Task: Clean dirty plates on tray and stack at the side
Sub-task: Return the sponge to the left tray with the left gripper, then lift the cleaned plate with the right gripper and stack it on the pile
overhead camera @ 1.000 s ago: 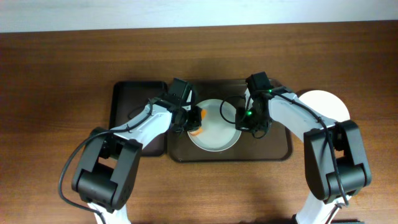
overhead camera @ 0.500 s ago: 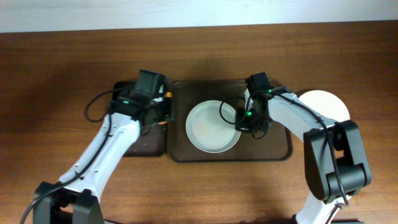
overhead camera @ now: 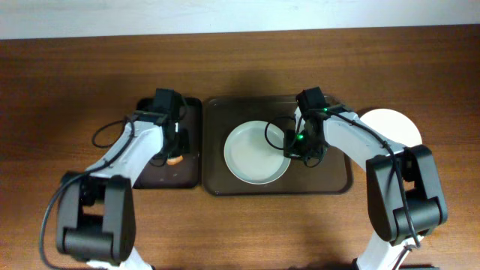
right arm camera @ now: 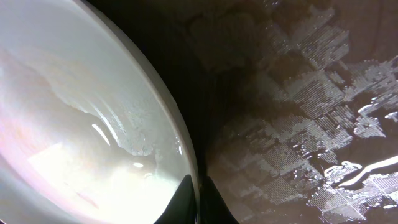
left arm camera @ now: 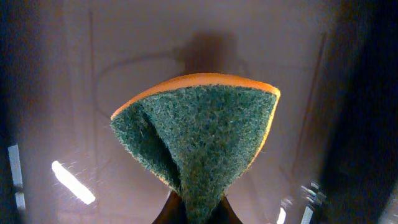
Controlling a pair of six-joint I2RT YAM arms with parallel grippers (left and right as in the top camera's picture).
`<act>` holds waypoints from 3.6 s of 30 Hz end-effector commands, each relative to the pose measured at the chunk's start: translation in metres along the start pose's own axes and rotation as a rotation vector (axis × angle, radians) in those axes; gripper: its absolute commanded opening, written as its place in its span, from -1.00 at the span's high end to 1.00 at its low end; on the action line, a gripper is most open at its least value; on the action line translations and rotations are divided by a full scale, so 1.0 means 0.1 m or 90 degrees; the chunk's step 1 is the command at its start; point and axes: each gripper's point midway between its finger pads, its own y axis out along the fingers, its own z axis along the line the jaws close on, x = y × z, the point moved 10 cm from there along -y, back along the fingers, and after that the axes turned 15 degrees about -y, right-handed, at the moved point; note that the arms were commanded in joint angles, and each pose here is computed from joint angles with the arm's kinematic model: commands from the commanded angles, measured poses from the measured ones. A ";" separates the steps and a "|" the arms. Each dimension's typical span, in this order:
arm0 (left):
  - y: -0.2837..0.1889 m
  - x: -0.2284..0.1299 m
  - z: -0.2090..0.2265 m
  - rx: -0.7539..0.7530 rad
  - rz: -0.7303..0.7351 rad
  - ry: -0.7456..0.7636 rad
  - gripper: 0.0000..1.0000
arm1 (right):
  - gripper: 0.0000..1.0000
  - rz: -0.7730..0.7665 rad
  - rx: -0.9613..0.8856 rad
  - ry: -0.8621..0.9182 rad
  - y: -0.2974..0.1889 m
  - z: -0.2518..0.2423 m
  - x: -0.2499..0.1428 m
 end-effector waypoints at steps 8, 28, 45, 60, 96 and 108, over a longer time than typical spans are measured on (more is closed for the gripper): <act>0.32 -0.05 -0.01 0.007 0.045 0.206 0.31 | 0.91 0.007 -0.007 -0.009 0.04 0.01 -0.01; 0.35 0.17 -0.13 -0.031 -0.038 0.108 1.00 | 0.90 0.007 -0.009 -0.009 0.04 0.01 -0.01; 0.12 -0.08 -0.04 -0.039 0.108 0.110 0.10 | 0.92 0.010 -0.009 -0.008 0.04 0.00 -0.02; -0.17 0.05 -0.01 -0.038 0.053 0.102 0.13 | 0.92 -0.070 -0.039 -0.098 -0.46 0.12 0.06; -0.85 0.12 0.02 -0.098 -0.086 0.096 -0.99 | 0.92 -0.401 -0.796 -0.311 -1.57 1.23 -0.34; -0.85 0.12 0.02 -0.097 -0.085 0.096 -0.99 | 0.92 -0.369 -0.471 -0.115 -1.45 0.64 -0.07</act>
